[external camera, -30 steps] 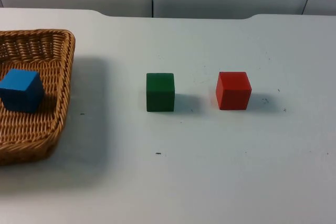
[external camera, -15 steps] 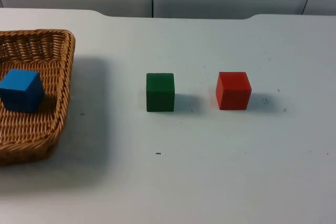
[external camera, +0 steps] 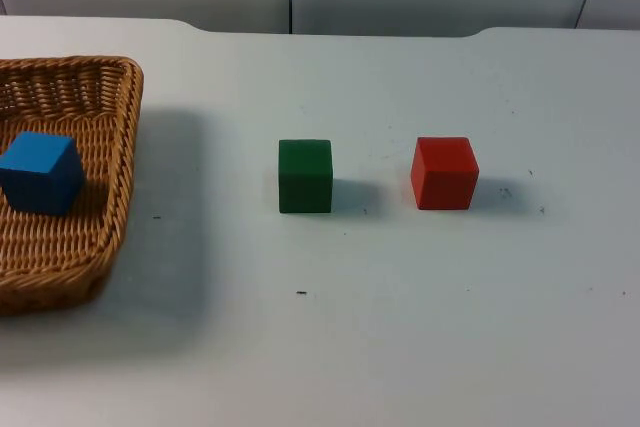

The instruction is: Pick up the basket with the left hand and place the blue cube into the basket with the right hand.

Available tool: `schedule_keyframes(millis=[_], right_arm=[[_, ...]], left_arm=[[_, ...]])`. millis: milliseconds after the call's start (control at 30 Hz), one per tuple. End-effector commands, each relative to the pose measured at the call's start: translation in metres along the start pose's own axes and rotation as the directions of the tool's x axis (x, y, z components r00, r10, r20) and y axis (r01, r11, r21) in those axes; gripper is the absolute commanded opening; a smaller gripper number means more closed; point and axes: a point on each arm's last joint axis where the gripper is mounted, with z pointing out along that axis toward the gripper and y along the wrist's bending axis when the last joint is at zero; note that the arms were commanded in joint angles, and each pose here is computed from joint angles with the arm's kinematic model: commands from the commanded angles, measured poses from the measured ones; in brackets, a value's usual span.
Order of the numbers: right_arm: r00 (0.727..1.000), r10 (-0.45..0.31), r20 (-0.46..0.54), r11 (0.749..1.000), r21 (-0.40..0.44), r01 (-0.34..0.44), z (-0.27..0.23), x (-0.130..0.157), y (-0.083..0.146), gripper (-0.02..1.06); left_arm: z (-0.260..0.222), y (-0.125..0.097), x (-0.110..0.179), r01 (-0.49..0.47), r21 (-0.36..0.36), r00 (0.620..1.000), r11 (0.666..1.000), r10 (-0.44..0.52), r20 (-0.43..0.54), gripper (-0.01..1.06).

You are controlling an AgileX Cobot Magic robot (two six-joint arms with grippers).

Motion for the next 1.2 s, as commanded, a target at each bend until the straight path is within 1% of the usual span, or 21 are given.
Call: schedule_keyframes(millis=[0,67,133,300,400,467,533,567,633,667,767,800,900,1133,1167], right_arm=[[1.0,0.019,0.01,1.0,0.0,-0.019,-0.009,0.01,0.004,0.78],[0.999,0.035,0.009,0.999,-0.002,-0.035,-0.018,0.019,0.007,0.78],[0.999,0.035,0.002,0.999,-0.004,-0.035,-0.022,0.025,0.009,0.78],[0.997,0.074,0.026,0.997,-0.002,-0.074,-0.045,0.038,0.014,0.78],[0.996,0.082,0.027,0.997,-0.008,-0.082,-0.062,0.046,0.018,0.78],[0.996,0.089,0.033,0.996,-0.009,-0.088,-0.069,0.049,0.019,0.78],[0.995,0.096,0.031,0.995,-0.01,-0.096,-0.078,0.055,0.021,0.78],[0.995,0.097,0.026,0.995,-0.013,-0.097,-0.083,0.059,0.023,0.78],[0.995,0.099,0.019,0.995,-0.017,-0.099,-0.087,0.063,0.025,0.78],[0.993,0.115,0.0,0.993,-0.018,-0.115,-0.092,0.069,0.026,0.78],[0.988,0.148,-0.04,0.989,0.01,-0.148,-0.101,0.083,0.028,0.78],[0.988,0.148,-0.04,0.989,0.01,-0.148,-0.101,0.083,0.028,0.78],[0.983,0.168,-0.068,0.985,0.048,-0.165,-0.11,0.098,0.028,0.78],[0.98,0.176,-0.094,0.984,0.056,-0.171,-0.127,0.114,0.033,0.78],[0.979,0.174,-0.104,0.984,0.059,-0.169,-0.133,0.118,0.034,0.78]], left_arm=[[0.002,0.003,0.013,0.022,-0.003,0.999,1.0,-0.022,-0.024,0.87],[0.005,0.005,0.02,-0.002,0.013,0.997,1.0,0.003,-0.08,0.87],[0.004,0.006,0.022,-0.011,0.018,0.995,1.0,0.013,-0.097,0.87],[0.003,0.015,0.027,-0.007,-0.009,0.989,1.0,0.006,-0.145,0.87],[0.003,0.02,0.032,-0.037,-0.036,0.979,0.999,0.029,-0.201,0.87],[0.004,0.021,0.034,-0.041,-0.041,0.977,0.998,0.032,-0.212,0.87],[0.008,0.02,0.039,-0.029,-0.026,0.973,0.999,0.023,-0.231,0.87],[0.013,0.018,0.041,-0.017,-0.013,0.975,1.0,0.014,-0.224,0.87],[0.012,0.018,0.041,-0.018,-0.011,0.974,1.0,0.015,-0.224,0.87],[0.012,0.018,0.041,-0.018,-0.011,0.974,1.0,0.015,-0.224,0.87],[0.012,0.018,0.041,-0.018,-0.011,0.974,1.0,0.015,-0.224,0.87],[0.012,0.018,0.041,-0.018,-0.011,0.974,1.0,0.015,-0.224,0.87],[0.012,0.018,0.041,-0.018,-0.011,0.974,1.0,0.015,-0.224,0.87],[0.012,0.018,0.041,-0.018,-0.011,0.974,1.0,0.015,-0.224,0.87],[0.012,0.018,0.041,-0.018,-0.011,0.974,1.0,0.015,-0.224,0.89]])
